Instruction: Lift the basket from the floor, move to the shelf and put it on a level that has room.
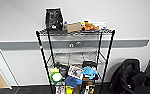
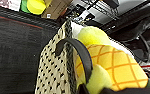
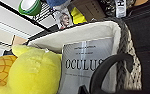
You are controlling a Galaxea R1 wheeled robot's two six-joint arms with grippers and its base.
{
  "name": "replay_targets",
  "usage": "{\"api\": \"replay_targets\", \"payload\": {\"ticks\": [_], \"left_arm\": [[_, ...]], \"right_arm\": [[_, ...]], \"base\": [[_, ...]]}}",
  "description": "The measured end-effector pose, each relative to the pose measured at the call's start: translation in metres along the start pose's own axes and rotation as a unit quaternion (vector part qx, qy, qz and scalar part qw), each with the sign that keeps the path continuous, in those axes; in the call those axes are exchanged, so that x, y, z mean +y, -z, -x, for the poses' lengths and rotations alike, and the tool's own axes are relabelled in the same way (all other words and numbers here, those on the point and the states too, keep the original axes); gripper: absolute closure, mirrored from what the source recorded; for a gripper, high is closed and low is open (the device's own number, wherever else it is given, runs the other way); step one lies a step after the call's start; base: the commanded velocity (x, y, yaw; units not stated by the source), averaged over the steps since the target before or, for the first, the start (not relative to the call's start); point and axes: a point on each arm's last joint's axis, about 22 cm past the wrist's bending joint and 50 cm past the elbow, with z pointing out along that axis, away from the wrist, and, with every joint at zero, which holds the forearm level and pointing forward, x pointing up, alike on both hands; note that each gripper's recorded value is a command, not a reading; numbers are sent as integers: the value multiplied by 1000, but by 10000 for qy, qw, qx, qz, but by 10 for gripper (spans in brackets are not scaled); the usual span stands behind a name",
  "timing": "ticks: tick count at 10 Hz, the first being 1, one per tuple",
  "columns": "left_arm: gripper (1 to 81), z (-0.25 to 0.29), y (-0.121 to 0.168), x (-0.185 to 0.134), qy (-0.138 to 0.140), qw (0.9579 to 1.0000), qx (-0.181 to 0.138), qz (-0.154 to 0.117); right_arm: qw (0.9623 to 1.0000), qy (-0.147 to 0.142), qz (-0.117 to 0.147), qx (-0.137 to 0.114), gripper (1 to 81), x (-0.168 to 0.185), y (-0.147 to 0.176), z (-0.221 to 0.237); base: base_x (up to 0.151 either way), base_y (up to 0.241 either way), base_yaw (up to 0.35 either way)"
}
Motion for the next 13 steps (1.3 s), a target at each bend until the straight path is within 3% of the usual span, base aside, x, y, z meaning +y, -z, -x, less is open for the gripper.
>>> {"api": "replay_targets", "payload": {"ticks": [13], "left_arm": [[811,2,1,-3,13,10000,8,-18]], "right_arm": [[10000,22,-32,-3,811,-3,0,0]], "base": [[114,0,0]]}}
